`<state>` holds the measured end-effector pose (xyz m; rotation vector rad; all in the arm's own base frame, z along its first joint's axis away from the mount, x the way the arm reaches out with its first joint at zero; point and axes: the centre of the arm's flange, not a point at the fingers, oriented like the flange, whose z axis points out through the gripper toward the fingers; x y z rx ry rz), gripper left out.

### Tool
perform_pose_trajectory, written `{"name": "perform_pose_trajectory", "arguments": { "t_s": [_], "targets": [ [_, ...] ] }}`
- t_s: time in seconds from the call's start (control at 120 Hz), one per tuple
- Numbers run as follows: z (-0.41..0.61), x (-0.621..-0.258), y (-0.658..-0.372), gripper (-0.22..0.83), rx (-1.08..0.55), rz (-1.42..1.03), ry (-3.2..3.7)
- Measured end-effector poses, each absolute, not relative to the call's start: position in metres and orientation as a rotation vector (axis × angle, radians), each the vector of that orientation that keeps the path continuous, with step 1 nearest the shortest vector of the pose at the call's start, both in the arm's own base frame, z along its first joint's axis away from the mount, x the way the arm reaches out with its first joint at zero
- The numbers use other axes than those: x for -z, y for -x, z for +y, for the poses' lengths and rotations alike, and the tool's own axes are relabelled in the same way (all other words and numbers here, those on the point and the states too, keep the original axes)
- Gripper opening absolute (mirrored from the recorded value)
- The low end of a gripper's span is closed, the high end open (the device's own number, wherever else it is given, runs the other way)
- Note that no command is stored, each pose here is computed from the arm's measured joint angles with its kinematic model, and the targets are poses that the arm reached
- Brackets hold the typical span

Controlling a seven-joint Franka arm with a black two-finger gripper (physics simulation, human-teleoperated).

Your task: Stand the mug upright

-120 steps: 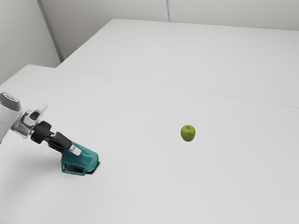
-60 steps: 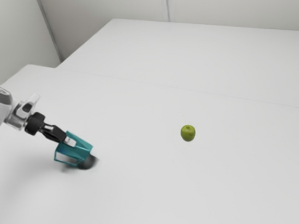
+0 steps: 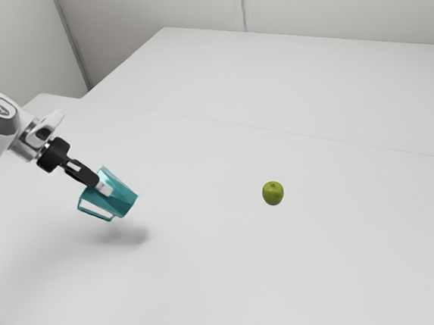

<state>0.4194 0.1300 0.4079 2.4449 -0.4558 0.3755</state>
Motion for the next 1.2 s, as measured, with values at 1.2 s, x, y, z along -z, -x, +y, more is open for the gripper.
{"name": "perform_pose_trajectory", "arguments": {
  "t_s": [1.2],
  "targets": [
    [0.003, -0.423, -0.472, -0.17, 0.062, -0.445, -3.163]
  ]
}}
